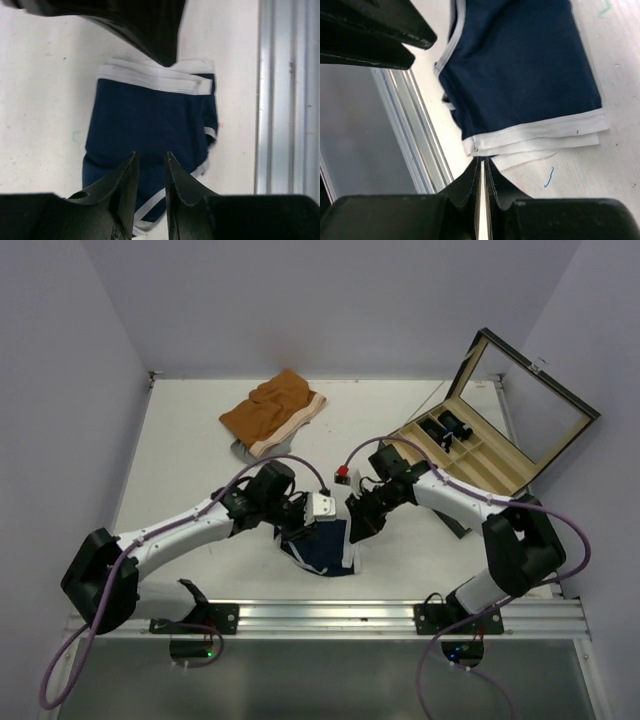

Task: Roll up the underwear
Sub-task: Fold the underwear

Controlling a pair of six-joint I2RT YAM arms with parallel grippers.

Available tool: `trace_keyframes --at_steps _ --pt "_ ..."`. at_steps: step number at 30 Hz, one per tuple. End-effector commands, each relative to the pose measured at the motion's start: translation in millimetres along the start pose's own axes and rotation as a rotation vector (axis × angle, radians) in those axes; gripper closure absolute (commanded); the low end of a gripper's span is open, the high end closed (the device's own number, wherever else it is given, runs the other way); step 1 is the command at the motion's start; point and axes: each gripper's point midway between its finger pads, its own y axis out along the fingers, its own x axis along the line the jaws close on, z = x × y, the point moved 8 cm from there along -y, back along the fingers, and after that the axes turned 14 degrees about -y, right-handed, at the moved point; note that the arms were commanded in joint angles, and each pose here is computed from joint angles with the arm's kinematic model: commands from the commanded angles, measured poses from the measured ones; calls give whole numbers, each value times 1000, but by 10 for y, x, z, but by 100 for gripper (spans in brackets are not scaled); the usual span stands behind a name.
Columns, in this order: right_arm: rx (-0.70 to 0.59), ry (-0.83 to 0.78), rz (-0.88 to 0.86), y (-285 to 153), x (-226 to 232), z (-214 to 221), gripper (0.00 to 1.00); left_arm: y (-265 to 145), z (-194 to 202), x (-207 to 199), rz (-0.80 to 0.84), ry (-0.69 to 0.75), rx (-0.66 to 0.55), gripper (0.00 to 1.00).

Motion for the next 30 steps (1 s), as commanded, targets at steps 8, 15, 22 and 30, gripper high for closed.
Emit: trace_keyframes --at_steps 8,15,22,30 --pt "45 159 142 432 -573 -106 93 231 336 1034 -192 -471 109 78" --pt "31 185 205 640 -1025 -452 95 74 624 1359 -320 -610 160 83" --pt "-10 178 222 579 -1117 -694 92 -217 652 1434 -356 -587 113 76" --pt "-248 297 233 -175 -689 -683 87 -660 -100 1280 -406 -324 -133 66"
